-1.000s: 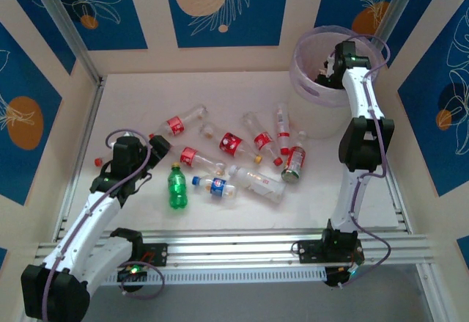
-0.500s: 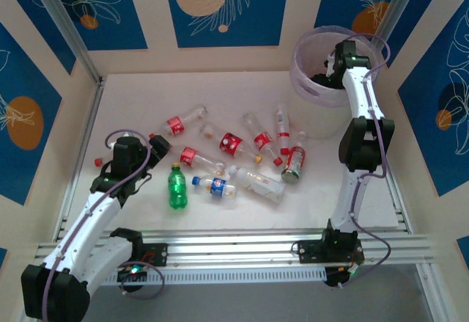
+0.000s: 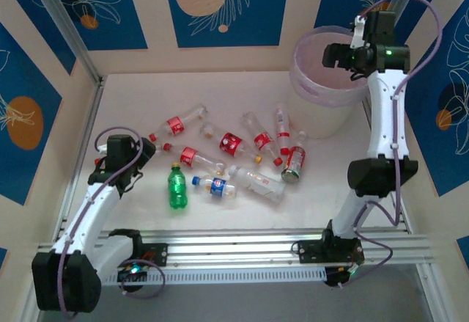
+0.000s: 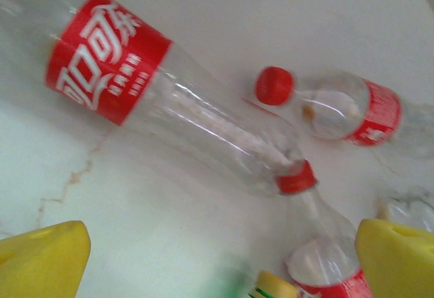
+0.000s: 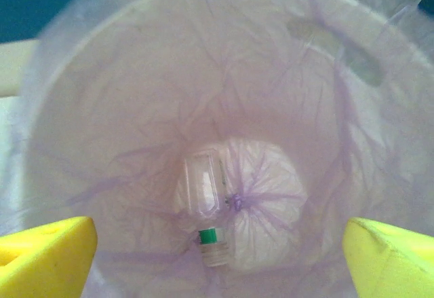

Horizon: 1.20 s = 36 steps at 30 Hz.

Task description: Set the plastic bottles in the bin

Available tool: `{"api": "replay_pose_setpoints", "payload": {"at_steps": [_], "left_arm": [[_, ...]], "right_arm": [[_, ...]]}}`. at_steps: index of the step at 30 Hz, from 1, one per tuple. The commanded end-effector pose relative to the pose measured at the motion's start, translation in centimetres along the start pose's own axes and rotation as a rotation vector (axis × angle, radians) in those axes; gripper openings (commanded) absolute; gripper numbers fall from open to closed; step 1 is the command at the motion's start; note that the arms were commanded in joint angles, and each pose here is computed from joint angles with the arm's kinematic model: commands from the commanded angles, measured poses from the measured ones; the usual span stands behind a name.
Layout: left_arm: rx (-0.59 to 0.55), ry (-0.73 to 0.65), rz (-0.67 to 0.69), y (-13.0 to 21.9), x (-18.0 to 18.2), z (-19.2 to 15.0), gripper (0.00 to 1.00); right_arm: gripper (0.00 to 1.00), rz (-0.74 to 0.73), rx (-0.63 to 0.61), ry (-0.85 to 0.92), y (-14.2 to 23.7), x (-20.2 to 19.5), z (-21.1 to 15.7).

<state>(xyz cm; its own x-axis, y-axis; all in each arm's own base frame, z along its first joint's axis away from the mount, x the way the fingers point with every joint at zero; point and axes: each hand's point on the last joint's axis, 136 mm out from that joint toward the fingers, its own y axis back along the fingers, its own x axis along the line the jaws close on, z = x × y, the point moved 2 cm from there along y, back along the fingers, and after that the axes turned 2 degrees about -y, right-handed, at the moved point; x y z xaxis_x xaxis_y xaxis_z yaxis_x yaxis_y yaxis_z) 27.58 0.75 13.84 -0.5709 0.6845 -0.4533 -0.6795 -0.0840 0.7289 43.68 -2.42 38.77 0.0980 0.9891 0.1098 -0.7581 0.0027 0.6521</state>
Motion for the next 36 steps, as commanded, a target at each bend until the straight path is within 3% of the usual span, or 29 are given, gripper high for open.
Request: {"api": "replay_pose_setpoints", "payload": {"at_steps": [1,6,12,19,31,36], "left_arm": [[-0.049,0.075,0.054,-0.3,0.2,2.2,1.0],[-0.078,0.174,0.073,-2.3,0.3,4.0,1.0],[-0.137,0.357,0.176,-4.9,3.3,5.2,0.97],[-0.229,0.458,0.172,-6.9,4.5,6.7,0.94],[-0.123,0.559,0.216,-11.6,5.9,4.9,0.88],[-0.122,0.591,0.227,-12.0,6.8,3.9,0.72]], "right_arm": [[0.94,0.037,0.009,0.01,2.2,1.5,-1.5],[0.95,0.228,0.036,-0.049,5.3,4.4,-4.2],[0.95,0.405,0.087,-0.059,7.1,7.7,-8.2],[0.95,0.426,0.162,-0.064,7.8,7.9,-12.4],[0.95,0.455,0.225,-0.044,8.2,7.7,-16.9],[0.95,0.457,0.234,-0.048,8.3,7.6,-17.8]]}}
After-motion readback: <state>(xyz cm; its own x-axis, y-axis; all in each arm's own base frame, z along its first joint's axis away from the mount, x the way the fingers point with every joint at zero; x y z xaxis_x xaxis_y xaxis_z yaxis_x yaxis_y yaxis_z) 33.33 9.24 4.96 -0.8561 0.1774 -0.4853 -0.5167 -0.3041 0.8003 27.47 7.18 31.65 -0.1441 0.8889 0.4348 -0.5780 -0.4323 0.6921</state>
